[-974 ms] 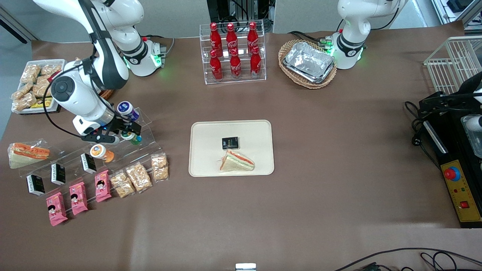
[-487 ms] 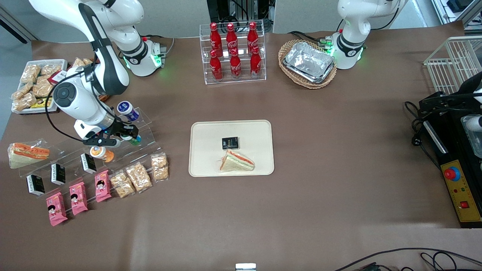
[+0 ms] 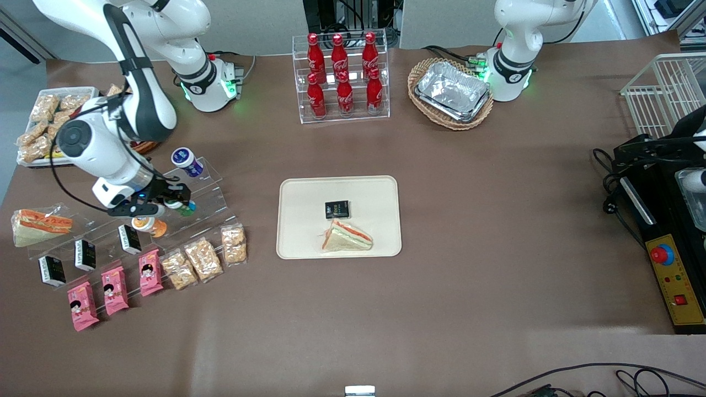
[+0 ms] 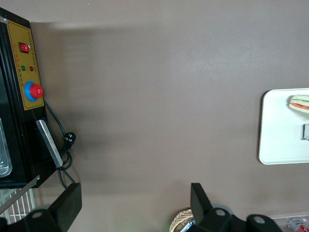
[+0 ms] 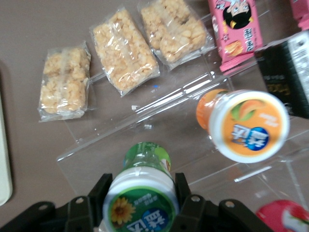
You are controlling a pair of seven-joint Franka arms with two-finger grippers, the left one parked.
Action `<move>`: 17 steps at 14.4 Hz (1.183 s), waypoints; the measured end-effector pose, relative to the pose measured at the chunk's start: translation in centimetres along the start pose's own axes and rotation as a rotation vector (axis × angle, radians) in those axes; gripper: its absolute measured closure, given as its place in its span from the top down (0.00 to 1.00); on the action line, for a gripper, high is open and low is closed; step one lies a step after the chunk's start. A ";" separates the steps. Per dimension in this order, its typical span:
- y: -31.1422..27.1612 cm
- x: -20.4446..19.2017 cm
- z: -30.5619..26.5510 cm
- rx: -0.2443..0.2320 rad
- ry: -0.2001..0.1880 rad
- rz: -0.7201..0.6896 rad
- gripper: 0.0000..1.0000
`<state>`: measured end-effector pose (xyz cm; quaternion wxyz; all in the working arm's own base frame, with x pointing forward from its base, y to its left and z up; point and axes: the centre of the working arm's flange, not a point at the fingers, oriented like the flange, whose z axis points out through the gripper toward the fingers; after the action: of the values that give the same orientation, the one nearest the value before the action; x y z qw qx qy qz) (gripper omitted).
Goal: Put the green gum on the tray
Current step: 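Lift the green gum bottle and carry it toward the cream tray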
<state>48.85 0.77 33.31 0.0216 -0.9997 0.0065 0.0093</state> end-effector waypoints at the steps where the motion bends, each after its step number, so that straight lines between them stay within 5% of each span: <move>1: 0.2 0.6 -1.3 0.002 -0.017 -0.003 0.58; 11: -2.1 3.3 -19.2 0.011 -0.160 0.013 0.58; 17: -16.3 1.2 -19.9 0.001 -0.186 0.117 0.58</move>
<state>50.67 16.15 53.92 0.0223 -0.9924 0.0627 0.1035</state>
